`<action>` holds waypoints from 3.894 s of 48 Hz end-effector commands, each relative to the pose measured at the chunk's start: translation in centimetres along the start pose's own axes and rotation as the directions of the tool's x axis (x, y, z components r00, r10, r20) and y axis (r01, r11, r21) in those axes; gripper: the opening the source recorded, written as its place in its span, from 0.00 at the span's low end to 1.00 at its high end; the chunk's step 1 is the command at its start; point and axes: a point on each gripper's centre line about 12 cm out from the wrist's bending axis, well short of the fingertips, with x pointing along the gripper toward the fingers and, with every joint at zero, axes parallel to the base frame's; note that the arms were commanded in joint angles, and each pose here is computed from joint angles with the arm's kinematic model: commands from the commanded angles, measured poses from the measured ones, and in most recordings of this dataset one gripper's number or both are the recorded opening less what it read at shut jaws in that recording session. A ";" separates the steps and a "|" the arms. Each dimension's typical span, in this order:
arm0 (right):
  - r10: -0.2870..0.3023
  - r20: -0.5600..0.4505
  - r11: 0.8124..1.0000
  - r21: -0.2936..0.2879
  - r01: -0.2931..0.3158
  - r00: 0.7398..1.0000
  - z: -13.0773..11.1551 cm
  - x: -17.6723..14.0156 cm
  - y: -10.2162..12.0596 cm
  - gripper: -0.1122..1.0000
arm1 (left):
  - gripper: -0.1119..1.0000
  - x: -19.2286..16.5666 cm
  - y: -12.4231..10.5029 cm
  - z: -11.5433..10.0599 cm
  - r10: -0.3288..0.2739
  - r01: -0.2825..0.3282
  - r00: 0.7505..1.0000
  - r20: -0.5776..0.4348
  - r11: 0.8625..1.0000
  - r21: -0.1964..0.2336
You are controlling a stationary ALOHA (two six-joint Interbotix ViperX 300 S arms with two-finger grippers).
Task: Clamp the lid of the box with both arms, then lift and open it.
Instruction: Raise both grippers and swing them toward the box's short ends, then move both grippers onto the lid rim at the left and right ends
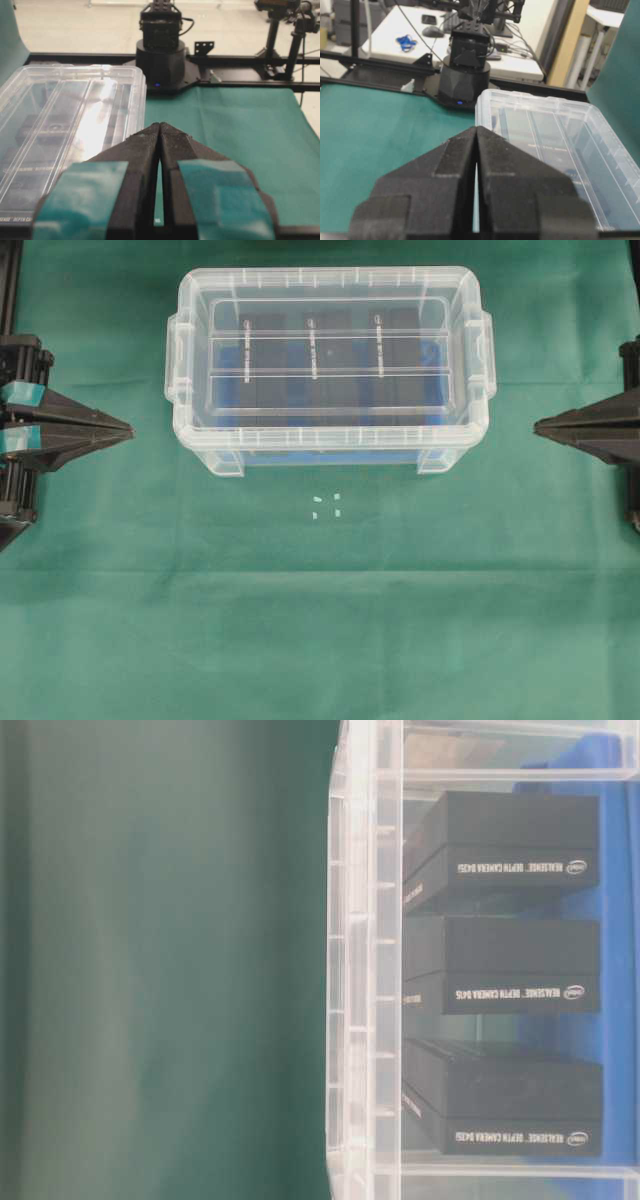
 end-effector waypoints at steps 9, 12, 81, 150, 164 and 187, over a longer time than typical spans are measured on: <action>0.002 -0.038 1.000 0.005 -0.001 0.999 0.9 0.5 0.0 0.10 | 0.11 0.3 -0.1 0.9 -0.006 0.006 1.000 0.005 1.000 0.010; 0.000 -0.049 1.000 0.005 0.000 0.999 1.0 0.6 0.0 0.10 | 0.11 0.2 -0.1 1.0 -0.006 0.006 1.000 0.006 1.000 0.010; -0.335 -0.618 0.905 0.000 0.426 0.711 -1.7 -0.8 -8.2 0.10 | 0.11 -0.3 6.5 -0.8 0.285 -0.322 0.824 -0.490 0.947 0.010; -0.221 -0.940 0.944 -0.139 0.300 0.261 -6.3 1.9 -10.4 0.10 | 0.11 1.6 8.6 -4.6 0.181 -0.200 0.348 -0.920 0.973 0.115; -0.221 -0.940 0.945 -0.141 0.295 0.260 -6.1 2.0 -10.5 0.10 | 0.11 2.1 8.7 -4.5 0.180 -0.187 0.350 -0.919 0.975 0.120; -0.218 -0.942 0.956 -0.153 0.251 0.257 -6.6 4.4 -11.5 0.10 | 0.11 5.7 10.1 -6.2 0.166 -0.100 0.325 -0.931 0.985 0.141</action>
